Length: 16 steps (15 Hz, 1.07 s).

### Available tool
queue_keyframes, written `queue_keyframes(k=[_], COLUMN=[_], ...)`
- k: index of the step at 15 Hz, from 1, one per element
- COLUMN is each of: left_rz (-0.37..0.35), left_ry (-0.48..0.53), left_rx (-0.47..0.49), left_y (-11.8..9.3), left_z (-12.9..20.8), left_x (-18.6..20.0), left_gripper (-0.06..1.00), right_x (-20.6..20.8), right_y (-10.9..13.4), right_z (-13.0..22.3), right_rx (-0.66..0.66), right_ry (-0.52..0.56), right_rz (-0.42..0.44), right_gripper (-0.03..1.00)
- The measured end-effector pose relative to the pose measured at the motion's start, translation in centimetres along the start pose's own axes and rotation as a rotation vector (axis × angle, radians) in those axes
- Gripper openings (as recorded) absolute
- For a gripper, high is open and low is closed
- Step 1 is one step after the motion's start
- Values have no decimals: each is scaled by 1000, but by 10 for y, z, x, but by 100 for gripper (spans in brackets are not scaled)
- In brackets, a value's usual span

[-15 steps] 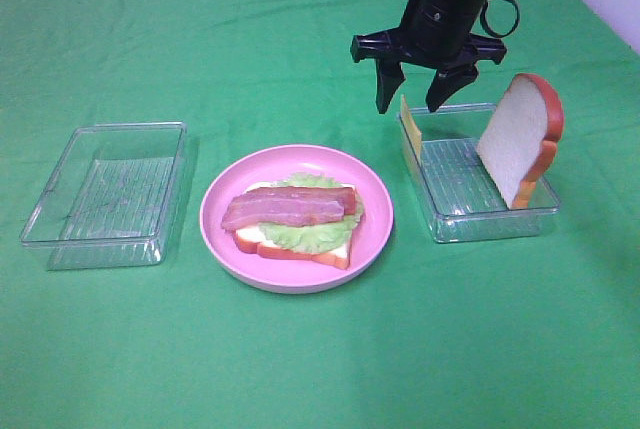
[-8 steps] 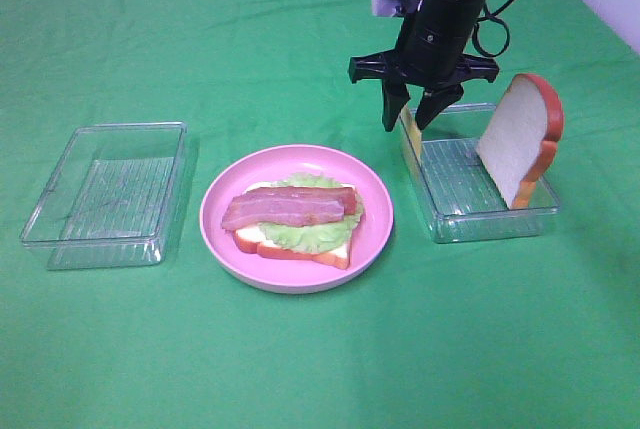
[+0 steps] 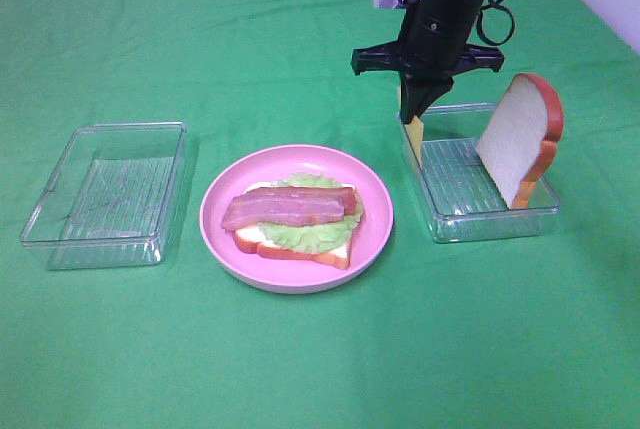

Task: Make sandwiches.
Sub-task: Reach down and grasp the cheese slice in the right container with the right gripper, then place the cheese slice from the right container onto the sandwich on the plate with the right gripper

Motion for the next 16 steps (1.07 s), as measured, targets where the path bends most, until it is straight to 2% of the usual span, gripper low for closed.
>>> queue_keyframes(k=[2, 3, 4, 6, 8, 10, 12, 16], left_rz=[0, 0, 0, 0, 0, 0, 0, 0], left_ry=[-1, -1, -1, -1, -1, -1, -1, -1], left_rx=[0, 0, 0, 0, 0, 0, 0, 0], left_y=[0, 0, 0, 0, 0, 0, 0, 0], left_z=[0, 0, 0, 0, 0, 0, 0, 0], left_x=[0, 0, 0, 0, 0, 0, 0, 0], left_gripper=[91, 91, 91, 91, 91, 91, 91, 91], right_x=[19, 37, 41, 56, 73, 70, 56, 18], right_y=[3, 11, 14, 28, 52, 71, 85, 125], right_z=[-7, -13, -12, -9, 1, 15, 29, 72], right_rx=[32, 59, 65, 90, 129, 152, 190, 282], right_ry=[-26, -74, -78, -90, -77, -20, 41, 183], right_rz=[-10, -60, -84, -198, -396, -538, -571, -572], right_gripper=[0, 0, 0, 0, 0, 0, 0, 0])
Point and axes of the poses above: a point on each arm's last joint axis where the gripper is mounted, x pointing back along that axis away from the gripper, y along the wrist's bending axis when the last joint is at zero, z = x × y, the point moved 4 cm from there along -x, pointing out along that axis toward the gripper, and after that the axes turned 5 degrees about -x, right-handed, at the moved point
